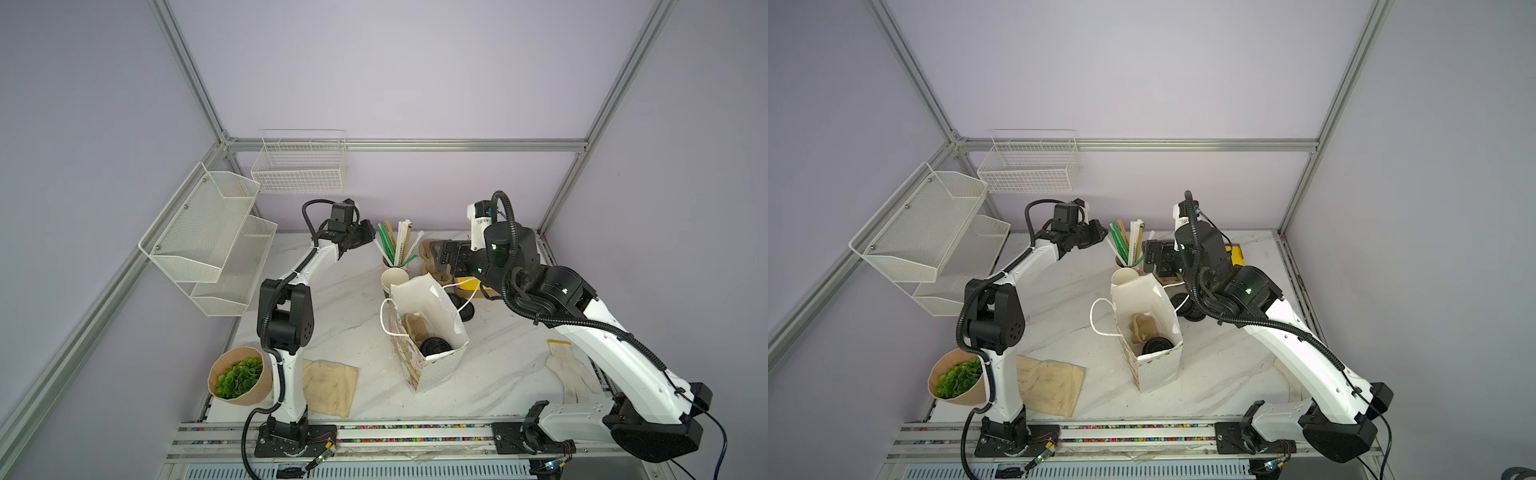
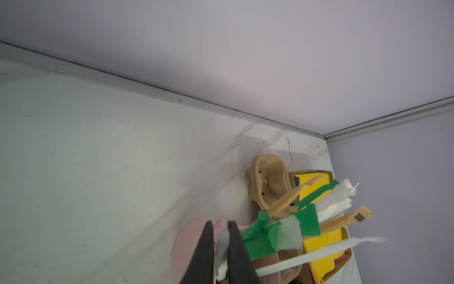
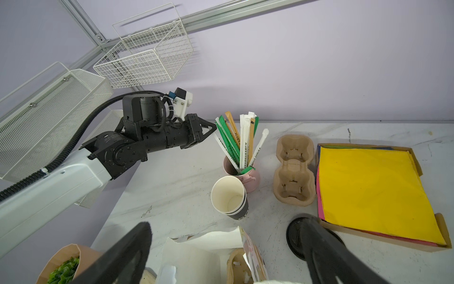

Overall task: Pack a coffee takeout order
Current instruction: Pick up the straw from the storage cup.

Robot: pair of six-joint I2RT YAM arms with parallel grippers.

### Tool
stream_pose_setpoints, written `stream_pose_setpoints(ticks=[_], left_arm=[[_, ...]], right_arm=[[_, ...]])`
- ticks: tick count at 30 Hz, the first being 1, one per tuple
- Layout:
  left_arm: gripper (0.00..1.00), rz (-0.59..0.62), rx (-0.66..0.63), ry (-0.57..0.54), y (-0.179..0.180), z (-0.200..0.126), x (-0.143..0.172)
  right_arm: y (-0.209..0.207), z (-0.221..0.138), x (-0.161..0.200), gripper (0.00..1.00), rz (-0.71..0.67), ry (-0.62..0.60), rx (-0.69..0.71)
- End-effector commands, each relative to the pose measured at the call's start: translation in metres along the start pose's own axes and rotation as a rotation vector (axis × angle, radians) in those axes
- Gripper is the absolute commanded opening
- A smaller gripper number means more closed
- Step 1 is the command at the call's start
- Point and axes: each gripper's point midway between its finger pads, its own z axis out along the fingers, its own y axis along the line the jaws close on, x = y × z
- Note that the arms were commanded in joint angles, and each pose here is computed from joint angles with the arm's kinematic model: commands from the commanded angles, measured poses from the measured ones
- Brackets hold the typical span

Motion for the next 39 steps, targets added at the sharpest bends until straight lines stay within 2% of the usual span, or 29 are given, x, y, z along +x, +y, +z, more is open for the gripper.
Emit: stream_pose_setpoints(ticks=[1,10,15,26,33,39], left_arm=[[0.09,0.098,0.071,-0.136,-0.051,-0.042,-0.053],[0.0,0.163,0.041,-0.183,-0.061,-0.068,-0.069],[0.0,0.206,0.034,-0.231,-0.072,-0.092,-0.083],[0.0,0.263,0.071,-0.259,-0.096,-0.131,-0.09],[0.0,0.331,0.071,-0.316,-0.115,-0.175,-0.095],[0.0,0.401,0.089,-0.391,-0.142,-0.223,-0.096]], right_arm=[[0.0,-0.009,-0.007,0.97,0.018,-0.03,-0.018],[0.001,-0.01,-0.006,0.97,0.03,-0.028,-0.029],[0.002,-0.007,-0.003,0.98,0.04,-0.016,-0.037],[0.0,-0.003,0.003,0.97,0.091,0.027,-0.042],[-0.005,0.006,0.007,0.98,0.127,0.089,-0.041],[-0.005,0.005,0.002,0.97,0.152,0.095,-0.065]])
